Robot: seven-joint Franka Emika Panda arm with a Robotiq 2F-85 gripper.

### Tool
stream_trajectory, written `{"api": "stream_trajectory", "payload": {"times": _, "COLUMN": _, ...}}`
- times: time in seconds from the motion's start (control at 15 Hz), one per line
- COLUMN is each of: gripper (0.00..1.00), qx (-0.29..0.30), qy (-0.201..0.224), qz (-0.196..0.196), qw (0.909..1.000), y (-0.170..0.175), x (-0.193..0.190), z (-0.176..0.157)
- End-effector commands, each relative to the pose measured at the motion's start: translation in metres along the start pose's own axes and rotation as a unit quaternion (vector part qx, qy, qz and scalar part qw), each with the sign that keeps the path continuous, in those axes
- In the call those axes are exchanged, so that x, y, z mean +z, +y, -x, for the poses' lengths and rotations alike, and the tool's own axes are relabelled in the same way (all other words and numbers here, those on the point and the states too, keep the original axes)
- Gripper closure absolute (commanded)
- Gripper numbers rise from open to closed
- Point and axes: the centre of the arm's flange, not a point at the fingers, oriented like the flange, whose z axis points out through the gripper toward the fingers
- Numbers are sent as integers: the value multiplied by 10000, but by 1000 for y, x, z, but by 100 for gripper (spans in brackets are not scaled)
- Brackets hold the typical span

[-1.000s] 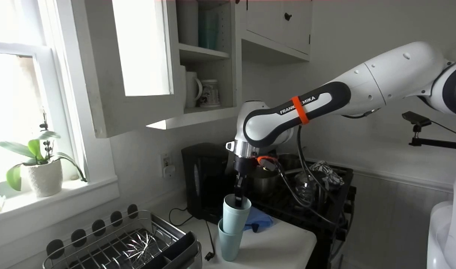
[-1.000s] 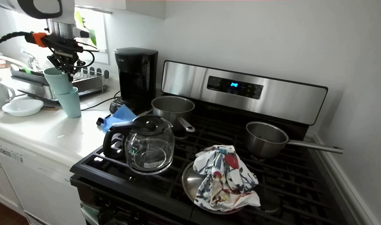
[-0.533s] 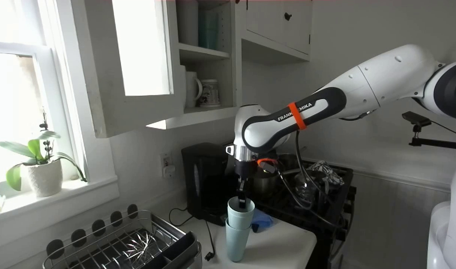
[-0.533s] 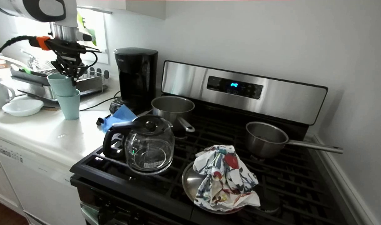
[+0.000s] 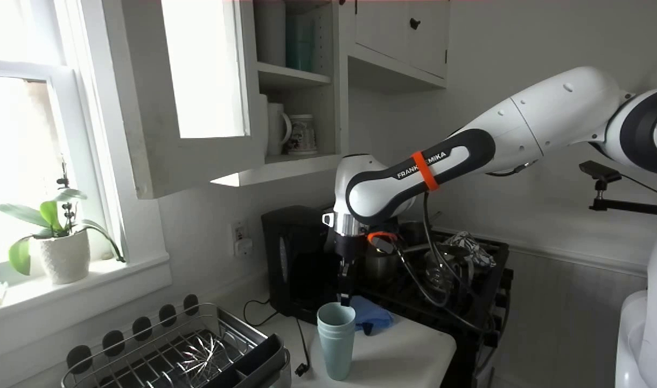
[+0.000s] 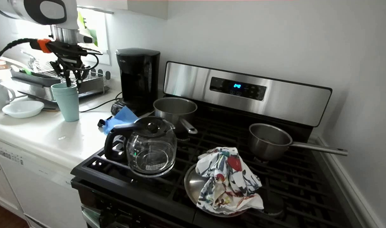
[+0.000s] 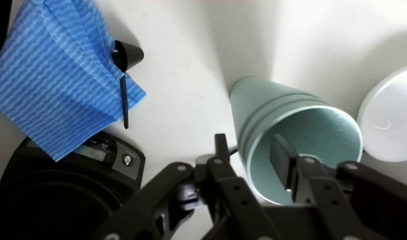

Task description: Stack all the blue cups on the kitchen counter together, pick up the stacked blue cups and put them on the bottom shelf of the top open cabinet

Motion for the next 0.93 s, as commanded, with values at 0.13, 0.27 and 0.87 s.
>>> {"api": "stream_trajectory", "payload": {"times": 0.13, "gripper": 17, "qx": 333, "qy": 297, "qz": -46, "qw": 9990, "y": 10, "x": 13, "z": -8}}
{"api": "stream_trajectory", "payload": {"times": 0.27, "gripper": 3, "qx": 434, "qy": 371, "qz": -48, "qw": 9984, "y": 12, "x": 20, "z": -12}}
{"api": "stream_trajectory", "payload": {"times": 0.87, "gripper": 27, "qx": 1001, "qy": -88, "qz": -152, "qw": 9948, "y": 10, "x": 64, "z": -16}}
